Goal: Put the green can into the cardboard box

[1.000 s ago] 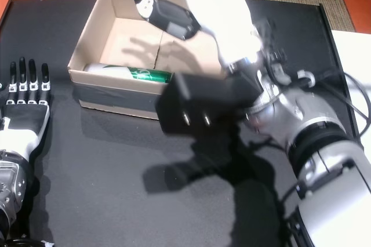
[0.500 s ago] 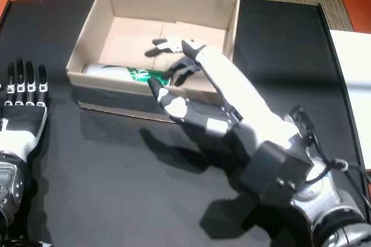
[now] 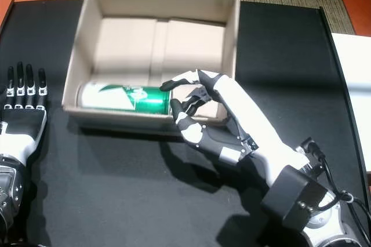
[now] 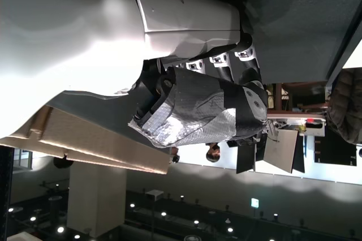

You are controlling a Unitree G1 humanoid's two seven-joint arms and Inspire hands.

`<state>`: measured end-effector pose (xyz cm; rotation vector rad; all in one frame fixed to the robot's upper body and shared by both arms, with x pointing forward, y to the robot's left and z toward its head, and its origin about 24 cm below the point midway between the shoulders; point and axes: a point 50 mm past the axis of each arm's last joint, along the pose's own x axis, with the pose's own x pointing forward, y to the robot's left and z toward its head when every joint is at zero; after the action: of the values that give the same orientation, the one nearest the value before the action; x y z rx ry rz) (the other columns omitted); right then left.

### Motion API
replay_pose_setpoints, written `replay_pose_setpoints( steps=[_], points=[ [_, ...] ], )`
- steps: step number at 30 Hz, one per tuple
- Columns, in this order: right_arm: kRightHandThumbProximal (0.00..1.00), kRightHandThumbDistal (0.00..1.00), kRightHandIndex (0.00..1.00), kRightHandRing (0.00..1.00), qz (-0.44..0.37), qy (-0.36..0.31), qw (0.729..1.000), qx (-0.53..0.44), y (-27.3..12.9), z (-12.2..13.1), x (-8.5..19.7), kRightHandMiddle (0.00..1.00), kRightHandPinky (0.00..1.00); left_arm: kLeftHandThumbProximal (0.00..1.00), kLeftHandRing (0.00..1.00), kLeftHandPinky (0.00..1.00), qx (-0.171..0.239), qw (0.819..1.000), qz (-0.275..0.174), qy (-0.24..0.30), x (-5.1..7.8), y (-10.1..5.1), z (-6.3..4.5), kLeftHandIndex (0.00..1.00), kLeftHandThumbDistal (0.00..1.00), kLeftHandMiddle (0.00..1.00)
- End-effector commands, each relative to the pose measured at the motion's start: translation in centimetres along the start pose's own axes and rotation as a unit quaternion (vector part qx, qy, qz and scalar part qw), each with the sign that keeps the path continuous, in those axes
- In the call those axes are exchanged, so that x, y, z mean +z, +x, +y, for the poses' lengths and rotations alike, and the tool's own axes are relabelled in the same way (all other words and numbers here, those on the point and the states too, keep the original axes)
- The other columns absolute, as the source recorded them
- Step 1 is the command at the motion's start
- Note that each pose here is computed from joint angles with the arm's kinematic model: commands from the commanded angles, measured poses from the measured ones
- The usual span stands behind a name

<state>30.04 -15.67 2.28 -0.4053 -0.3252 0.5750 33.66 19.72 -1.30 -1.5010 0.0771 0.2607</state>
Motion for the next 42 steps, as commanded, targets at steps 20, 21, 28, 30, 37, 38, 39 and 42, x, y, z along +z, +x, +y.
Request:
replay_pose_setpoints(
  steps=[20, 21, 28, 30, 37, 38, 39, 42],
  points=[
    [0.37, 0.66, 0.72, 0.75, -0.082, 0.031, 0.99, -0.107, -2.0, -0.5, 0.9, 0.71, 0.74, 0.55, 0.69, 0.8, 0.039, 0.999, 0.008, 0.012, -0.1, -0.7, 1.6, 0.55, 0.0, 0.57],
    [0.36, 0.62, 0.72, 0.75, -0.105, 0.022, 0.988, -0.109, -1.7, -0.8, 1.4, 0.72, 0.74, 0.55, 0.69, 0.81, 0.039, 0.999, 0.008, 0.011, -0.1, -0.7, 1.6, 0.55, 0.0, 0.57],
    [0.13, 0.67, 0.65, 0.69, -0.284, -0.098, 0.949, -0.096, 1.0, -3.6, 6.8, 0.67, 0.68, 0.55, 0.66, 0.79, 0.048, 0.999, 0.01, 0.012, -0.1, -0.7, 1.6, 0.52, 0.0, 0.54],
    [0.1, 0.63, 0.59, 0.67, -0.333, -0.101, 0.931, -0.108, 1.7, -3.9, 8.3, 0.65, 0.66, 0.57, 0.67, 0.79, 0.046, 0.999, 0.011, 0.012, -0.1, -0.7, 1.6, 0.53, 0.0, 0.55],
    [0.14, 0.69, 0.45, 0.57, -0.424, -0.055, 0.885, -0.186, 1.9, -5.1, 10.7, 0.53, 0.61, 0.57, 0.69, 0.81, 0.043, 0.999, 0.01, 0.002, -0.4, -0.6, 1.5, 0.56, 0.0, 0.56],
    [0.13, 0.69, 0.44, 0.57, -0.42, -0.049, 0.886, -0.193, 1.7, -5.3, 10.5, 0.52, 0.6, 0.56, 0.68, 0.8, 0.044, 0.999, 0.01, 0.003, -0.4, -0.6, 1.5, 0.54, 0.0, 0.55],
    [0.11, 0.67, 0.44, 0.57, -0.41, -0.041, 0.89, -0.197, 1.4, -5.6, 10.2, 0.53, 0.6, 0.56, 0.68, 0.8, 0.044, 0.999, 0.01, 0.005, -0.4, -0.6, 1.5, 0.54, 0.0, 0.55],
    [0.12, 0.61, 0.42, 0.53, -0.38, -0.015, 0.9, -0.213, 0.3, -6.1, 8.8, 0.49, 0.58, 0.56, 0.66, 0.79, 0.042, 0.999, 0.01, 0.007, -0.2, -0.7, 1.6, 0.53, 0.0, 0.54]
  ],
)
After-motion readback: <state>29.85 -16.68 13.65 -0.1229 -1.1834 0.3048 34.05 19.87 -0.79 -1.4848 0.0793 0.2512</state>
